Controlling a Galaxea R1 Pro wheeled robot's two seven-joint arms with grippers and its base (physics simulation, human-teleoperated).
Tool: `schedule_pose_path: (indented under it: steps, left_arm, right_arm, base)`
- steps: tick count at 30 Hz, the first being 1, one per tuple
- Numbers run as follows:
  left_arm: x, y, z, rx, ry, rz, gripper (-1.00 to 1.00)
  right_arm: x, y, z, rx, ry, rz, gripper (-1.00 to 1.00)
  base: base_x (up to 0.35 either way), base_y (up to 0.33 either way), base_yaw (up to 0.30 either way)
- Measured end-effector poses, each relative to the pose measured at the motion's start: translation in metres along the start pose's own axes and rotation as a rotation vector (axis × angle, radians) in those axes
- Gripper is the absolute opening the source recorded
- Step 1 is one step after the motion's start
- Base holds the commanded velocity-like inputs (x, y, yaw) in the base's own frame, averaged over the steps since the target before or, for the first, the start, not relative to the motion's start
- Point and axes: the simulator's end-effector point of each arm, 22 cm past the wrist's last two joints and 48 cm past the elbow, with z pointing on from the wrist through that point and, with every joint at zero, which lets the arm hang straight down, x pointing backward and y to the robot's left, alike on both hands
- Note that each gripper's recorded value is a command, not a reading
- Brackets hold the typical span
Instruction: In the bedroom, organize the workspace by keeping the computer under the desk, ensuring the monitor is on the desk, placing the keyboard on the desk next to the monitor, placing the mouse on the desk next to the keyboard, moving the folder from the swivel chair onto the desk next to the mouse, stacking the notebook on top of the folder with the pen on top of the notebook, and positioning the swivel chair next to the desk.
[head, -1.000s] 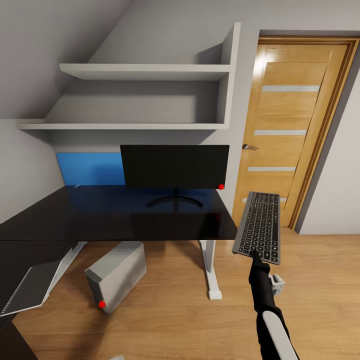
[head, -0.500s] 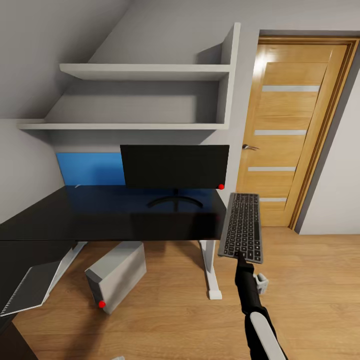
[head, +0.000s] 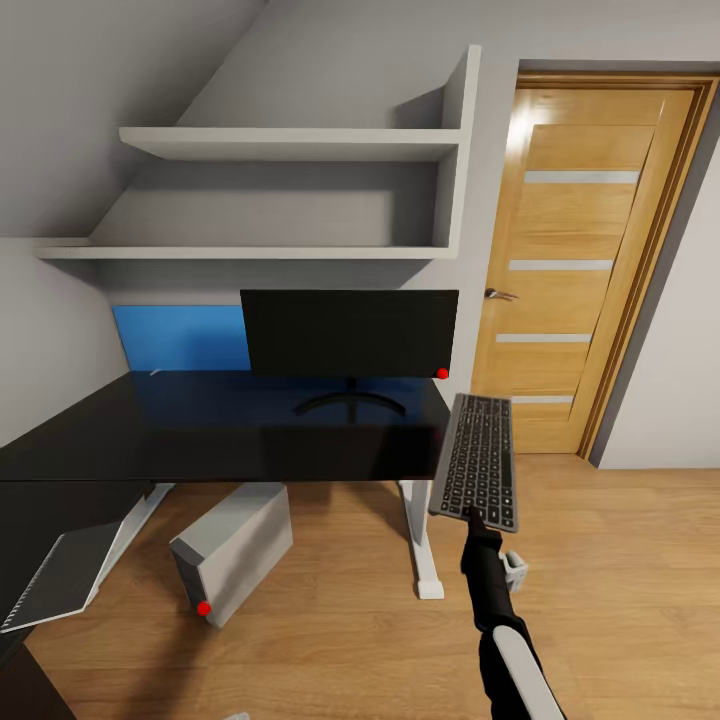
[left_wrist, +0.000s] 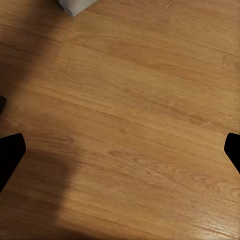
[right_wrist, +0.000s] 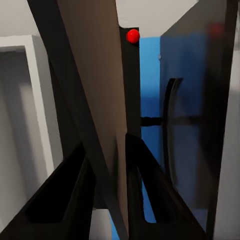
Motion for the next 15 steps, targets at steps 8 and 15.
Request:
schedule_pose_path:
  steps: [8,15]
  left_arm:
    - [0.000,0.000,0.000,0.000,0.000,0.000,1.00]
    - [-0.001,0.001,0.000,-0.001,-0.001,0.000,1.00]
  right_arm:
    - [0.014,-0.005,-0.002,0.013,0.026,0.025,-1.00]
    - [0.023,-0.026,-0.007,0.058,0.049,0.016,-1.00]
  base:
    - [0.000,0.000,0.000]
    - [0.000,0.126,0.000]
